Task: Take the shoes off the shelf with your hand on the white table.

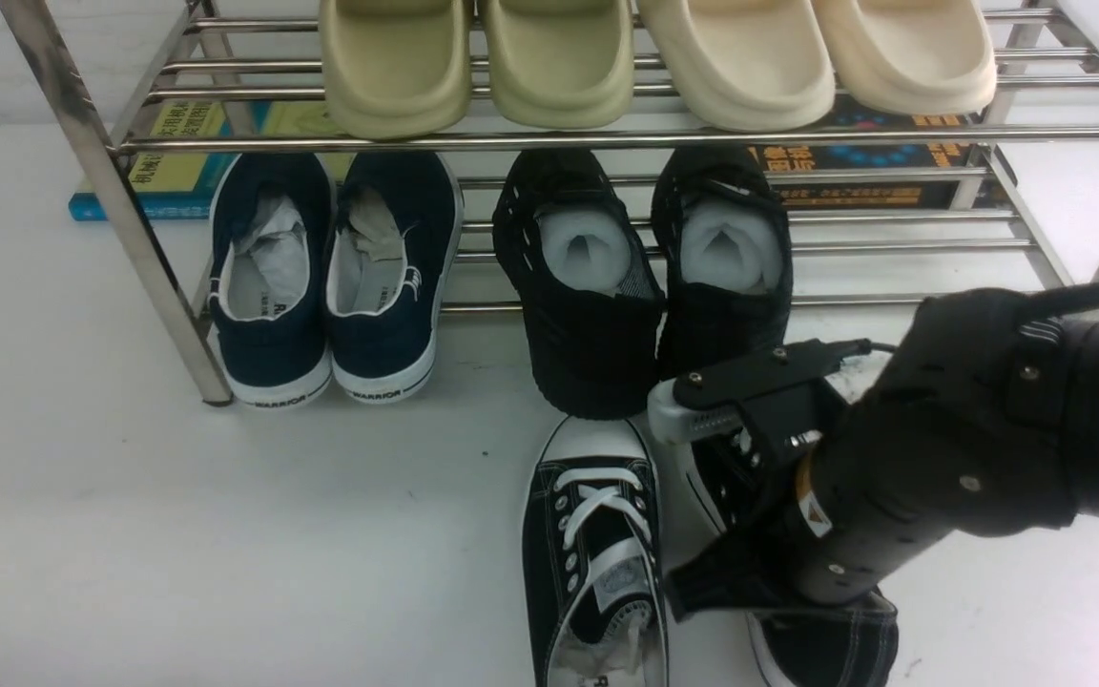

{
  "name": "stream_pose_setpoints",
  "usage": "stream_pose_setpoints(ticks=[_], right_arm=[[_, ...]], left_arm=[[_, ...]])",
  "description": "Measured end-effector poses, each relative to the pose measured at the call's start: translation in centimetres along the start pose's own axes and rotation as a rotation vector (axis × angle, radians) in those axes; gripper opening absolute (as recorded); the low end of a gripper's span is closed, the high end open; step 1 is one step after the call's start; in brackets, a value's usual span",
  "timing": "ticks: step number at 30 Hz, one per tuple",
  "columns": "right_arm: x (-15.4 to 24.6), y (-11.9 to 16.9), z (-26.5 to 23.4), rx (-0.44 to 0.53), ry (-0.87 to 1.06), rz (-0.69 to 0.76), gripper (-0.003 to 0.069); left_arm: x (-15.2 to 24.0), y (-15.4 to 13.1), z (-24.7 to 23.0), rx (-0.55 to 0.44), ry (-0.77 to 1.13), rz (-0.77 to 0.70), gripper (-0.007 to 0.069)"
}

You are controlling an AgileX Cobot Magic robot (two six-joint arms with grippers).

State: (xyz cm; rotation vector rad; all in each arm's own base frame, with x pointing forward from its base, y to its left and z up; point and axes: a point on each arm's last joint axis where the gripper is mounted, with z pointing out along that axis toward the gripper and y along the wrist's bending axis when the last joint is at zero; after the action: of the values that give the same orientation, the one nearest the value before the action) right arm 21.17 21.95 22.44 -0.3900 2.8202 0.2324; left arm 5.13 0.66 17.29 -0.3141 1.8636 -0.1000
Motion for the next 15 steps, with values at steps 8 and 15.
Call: stream_pose_setpoints(ticks=[8, 15], right_arm=[[-0.1, 0.3, 0.0, -0.028, -0.007, 0.017, 0.001], [0.5, 1.3, 0.0, -0.06, 0.008, -0.021, 0.0014]], left_arm=[[0.0, 0.0, 0.0, 0.0, 0.0, 0.0, 0.0242], [0.0, 0.0, 0.0, 0.0, 0.0, 0.0, 0.0242]])
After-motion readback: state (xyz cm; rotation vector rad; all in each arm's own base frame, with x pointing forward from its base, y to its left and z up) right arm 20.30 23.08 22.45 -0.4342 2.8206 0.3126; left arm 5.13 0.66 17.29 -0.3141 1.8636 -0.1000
